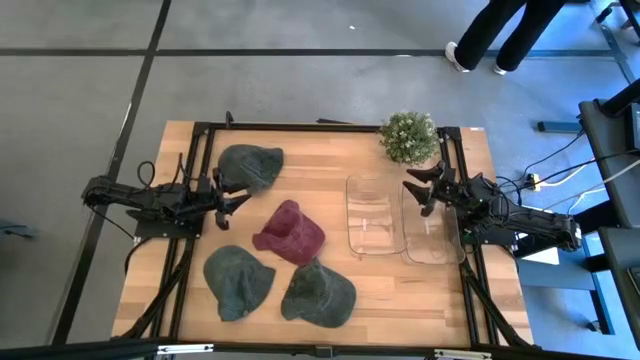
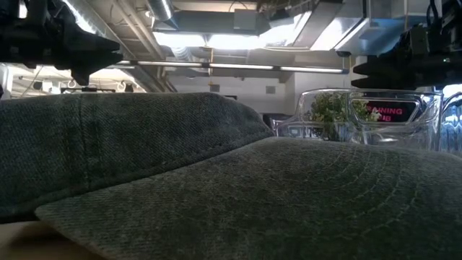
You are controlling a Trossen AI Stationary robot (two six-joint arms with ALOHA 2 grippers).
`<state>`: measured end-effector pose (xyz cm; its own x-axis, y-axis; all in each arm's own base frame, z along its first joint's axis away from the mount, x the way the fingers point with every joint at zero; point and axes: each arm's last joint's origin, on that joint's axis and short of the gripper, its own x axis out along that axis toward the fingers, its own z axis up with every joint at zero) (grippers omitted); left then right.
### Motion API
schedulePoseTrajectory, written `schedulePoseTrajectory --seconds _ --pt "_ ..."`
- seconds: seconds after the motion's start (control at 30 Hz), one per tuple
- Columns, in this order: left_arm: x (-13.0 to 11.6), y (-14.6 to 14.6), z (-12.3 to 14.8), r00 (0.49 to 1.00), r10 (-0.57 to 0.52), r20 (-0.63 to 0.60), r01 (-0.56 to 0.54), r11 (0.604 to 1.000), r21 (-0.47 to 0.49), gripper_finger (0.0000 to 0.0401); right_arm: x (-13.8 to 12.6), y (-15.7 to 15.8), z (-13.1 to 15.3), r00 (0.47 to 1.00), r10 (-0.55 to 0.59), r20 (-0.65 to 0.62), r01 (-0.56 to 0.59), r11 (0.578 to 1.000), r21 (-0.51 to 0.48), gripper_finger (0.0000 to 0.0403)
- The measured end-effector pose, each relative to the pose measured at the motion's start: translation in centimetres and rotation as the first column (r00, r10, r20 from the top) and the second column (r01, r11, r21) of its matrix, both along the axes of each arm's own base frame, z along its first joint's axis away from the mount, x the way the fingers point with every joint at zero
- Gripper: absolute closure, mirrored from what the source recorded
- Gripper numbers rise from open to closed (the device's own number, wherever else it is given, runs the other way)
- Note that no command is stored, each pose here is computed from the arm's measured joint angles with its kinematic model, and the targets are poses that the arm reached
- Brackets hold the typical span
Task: Pick & Place hat
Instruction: Put the top left black cap into the left transparent bin
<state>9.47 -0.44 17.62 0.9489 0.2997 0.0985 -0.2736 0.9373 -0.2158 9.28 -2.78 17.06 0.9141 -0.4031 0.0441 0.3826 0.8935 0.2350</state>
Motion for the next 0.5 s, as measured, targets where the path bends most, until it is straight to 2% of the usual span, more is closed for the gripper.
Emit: schedulePoseTrajectory --seconds 0.2,0.4,0.5 --pt "-0.05 0.09 0.23 0.999 0.023 0.048 -0.019 0.997 -0.081 0.0213 -0.01 -0.02 0.01 1.000 -0.007 0.000 0.007 1.000 -0.002 0.0170" --pt "-0.15 0.08 0.86 0.986 0.005 0.165 0.036 0.969 -0.242 0.0197 -0.01 -0.02 0.01 1.000 -0.008 0.000 0.008 1.000 -0.004 0.0170" --pt "-0.18 0.12 0.91 0.985 0.019 0.174 0.027 0.967 -0.255 0.0196 -0.01 -0.02 0.02 1.000 -0.008 0.001 0.008 1.000 -0.002 0.0170"
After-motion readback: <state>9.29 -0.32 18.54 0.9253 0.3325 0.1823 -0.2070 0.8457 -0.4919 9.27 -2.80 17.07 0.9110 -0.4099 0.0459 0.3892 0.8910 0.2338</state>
